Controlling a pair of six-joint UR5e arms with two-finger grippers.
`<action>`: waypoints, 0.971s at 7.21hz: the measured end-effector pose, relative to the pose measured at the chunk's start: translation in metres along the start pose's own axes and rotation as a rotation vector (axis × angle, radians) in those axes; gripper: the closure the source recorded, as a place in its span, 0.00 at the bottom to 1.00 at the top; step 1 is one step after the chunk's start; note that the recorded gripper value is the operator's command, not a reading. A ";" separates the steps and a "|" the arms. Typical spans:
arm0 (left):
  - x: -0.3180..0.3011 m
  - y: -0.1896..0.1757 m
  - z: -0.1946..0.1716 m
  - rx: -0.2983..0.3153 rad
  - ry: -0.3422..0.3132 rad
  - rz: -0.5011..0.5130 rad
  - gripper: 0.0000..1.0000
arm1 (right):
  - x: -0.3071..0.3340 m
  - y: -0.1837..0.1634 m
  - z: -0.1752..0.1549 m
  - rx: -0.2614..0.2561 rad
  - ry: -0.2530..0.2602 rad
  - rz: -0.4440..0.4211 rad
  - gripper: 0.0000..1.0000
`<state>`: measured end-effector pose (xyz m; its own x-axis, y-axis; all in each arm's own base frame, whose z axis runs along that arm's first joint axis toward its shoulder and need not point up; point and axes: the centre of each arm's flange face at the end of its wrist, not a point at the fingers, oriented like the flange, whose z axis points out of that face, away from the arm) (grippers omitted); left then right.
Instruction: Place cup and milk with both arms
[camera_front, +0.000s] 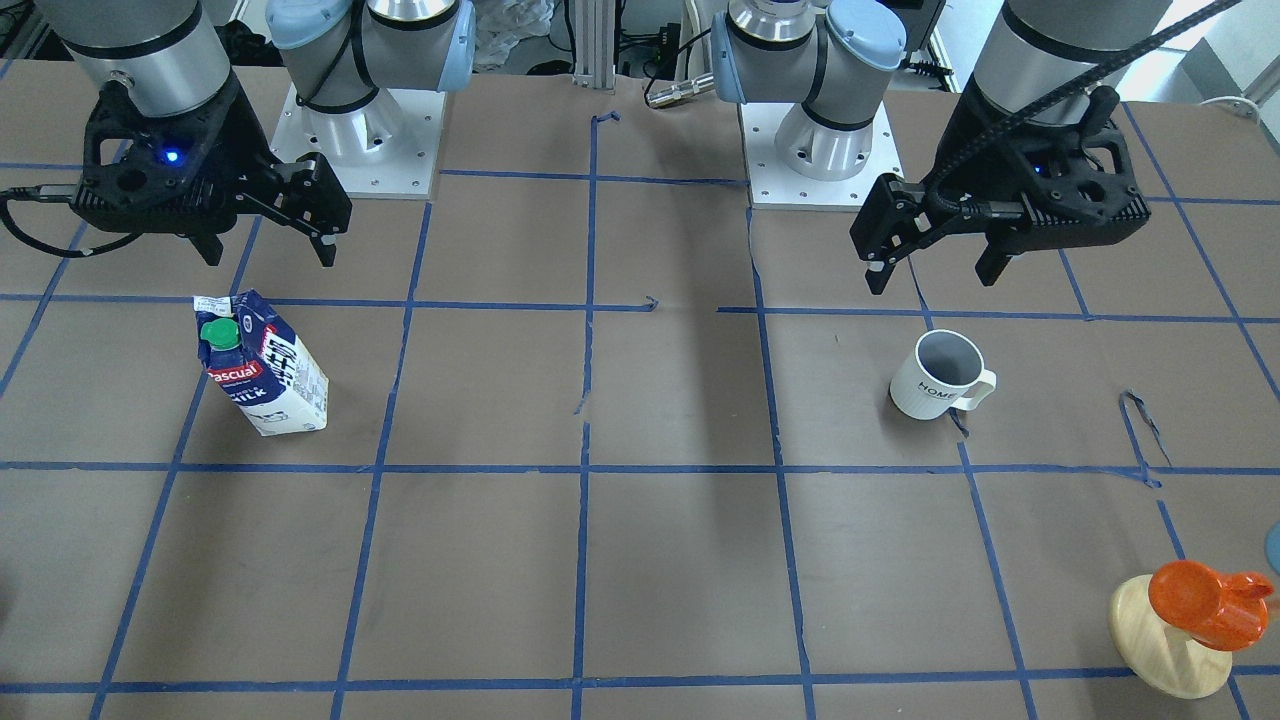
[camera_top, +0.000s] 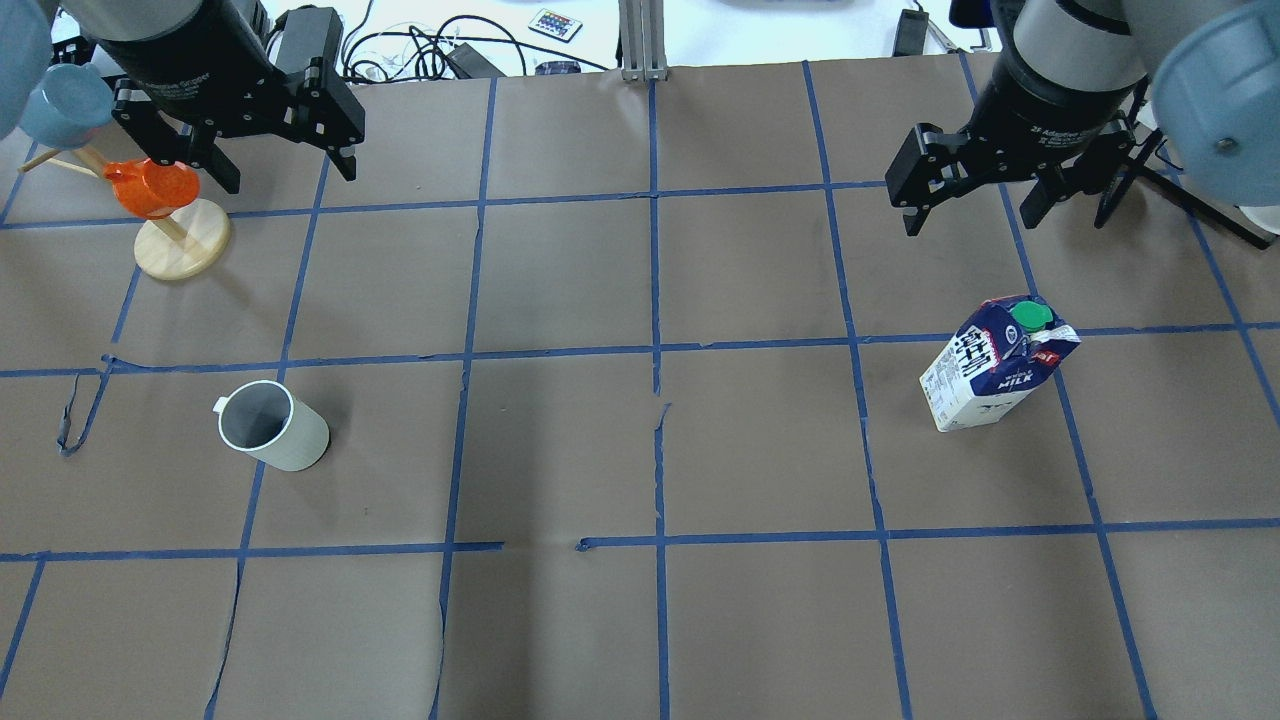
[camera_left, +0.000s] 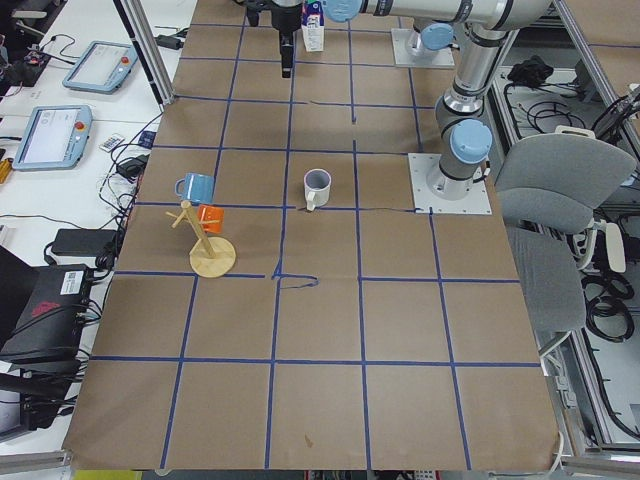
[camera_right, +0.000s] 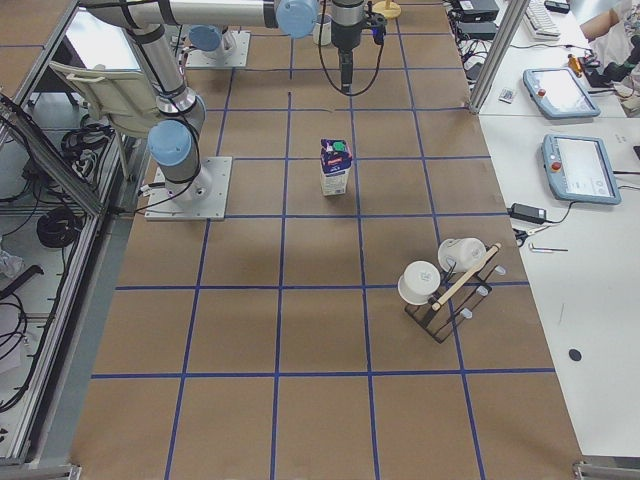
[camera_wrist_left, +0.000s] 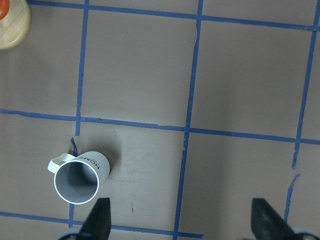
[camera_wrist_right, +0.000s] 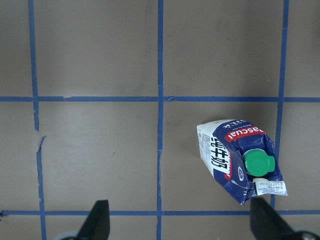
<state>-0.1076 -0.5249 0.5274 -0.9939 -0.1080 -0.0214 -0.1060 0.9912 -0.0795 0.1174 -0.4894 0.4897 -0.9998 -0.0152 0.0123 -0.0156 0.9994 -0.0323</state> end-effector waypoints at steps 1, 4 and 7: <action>0.000 0.000 0.000 0.000 0.000 0.000 0.00 | 0.000 0.000 0.000 -0.001 0.000 0.001 0.00; 0.000 -0.001 0.002 -0.003 0.000 0.001 0.00 | 0.000 0.000 0.001 -0.006 0.000 0.003 0.00; 0.000 -0.001 0.002 -0.002 -0.001 0.002 0.00 | 0.000 0.002 -0.001 -0.004 0.000 0.002 0.00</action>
<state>-0.1075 -0.5262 0.5255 -0.9941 -0.1065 -0.0223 -0.1045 0.9915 -0.0770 0.1169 -0.4876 0.4910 -0.9998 -0.0130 0.0121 -0.0133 0.9995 -0.0286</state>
